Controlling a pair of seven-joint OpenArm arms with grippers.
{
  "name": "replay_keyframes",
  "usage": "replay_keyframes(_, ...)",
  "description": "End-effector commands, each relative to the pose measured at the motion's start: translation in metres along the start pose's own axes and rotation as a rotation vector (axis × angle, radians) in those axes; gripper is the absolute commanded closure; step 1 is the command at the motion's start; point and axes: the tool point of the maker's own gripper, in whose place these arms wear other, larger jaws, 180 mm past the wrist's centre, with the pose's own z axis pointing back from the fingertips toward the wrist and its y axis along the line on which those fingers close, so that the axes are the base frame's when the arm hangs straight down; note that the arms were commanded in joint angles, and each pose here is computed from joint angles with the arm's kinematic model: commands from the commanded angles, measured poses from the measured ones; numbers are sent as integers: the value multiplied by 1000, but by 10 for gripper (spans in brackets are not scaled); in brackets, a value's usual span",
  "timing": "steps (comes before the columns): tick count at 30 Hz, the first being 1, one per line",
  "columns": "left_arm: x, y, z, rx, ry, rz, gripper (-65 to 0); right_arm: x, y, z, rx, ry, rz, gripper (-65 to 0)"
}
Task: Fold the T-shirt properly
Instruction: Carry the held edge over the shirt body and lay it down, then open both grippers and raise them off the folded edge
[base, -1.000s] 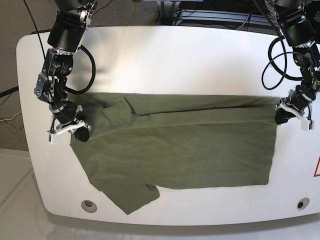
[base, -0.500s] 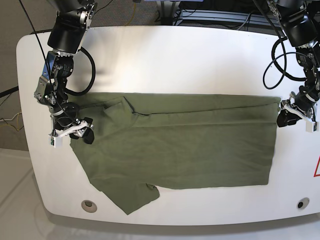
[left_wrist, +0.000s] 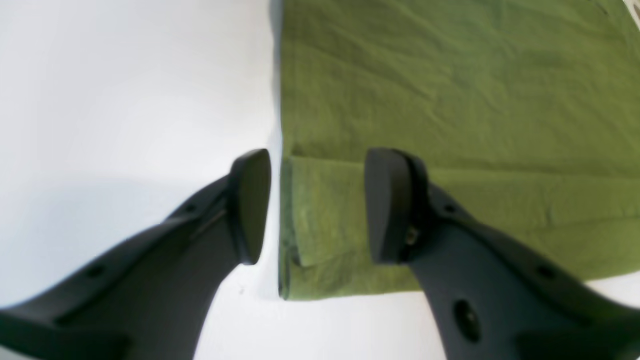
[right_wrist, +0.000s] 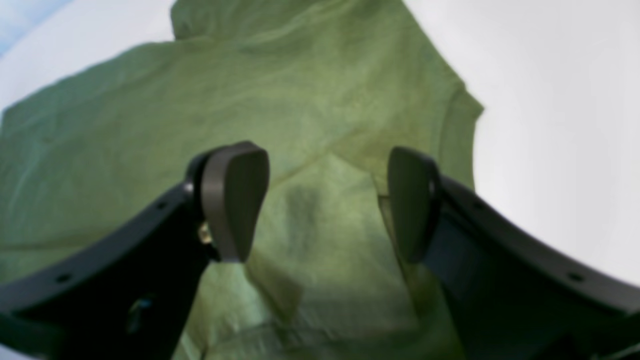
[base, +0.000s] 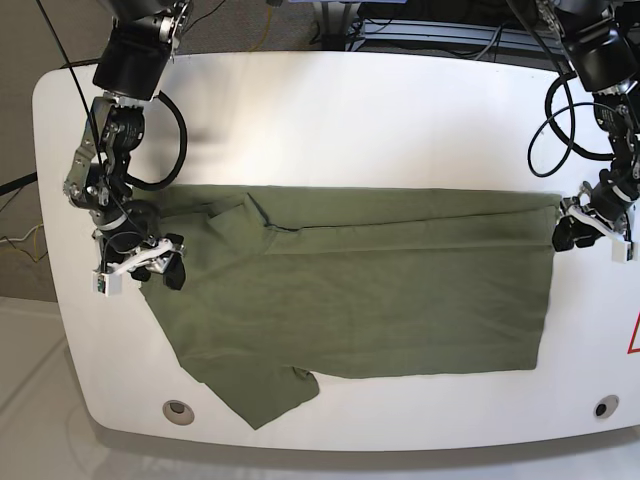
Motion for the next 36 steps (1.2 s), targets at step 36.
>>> replay_keyframes(36, -40, 15, 57, 71, 45, -99, -356, -37, -61, 103, -173, -47, -1, -394)
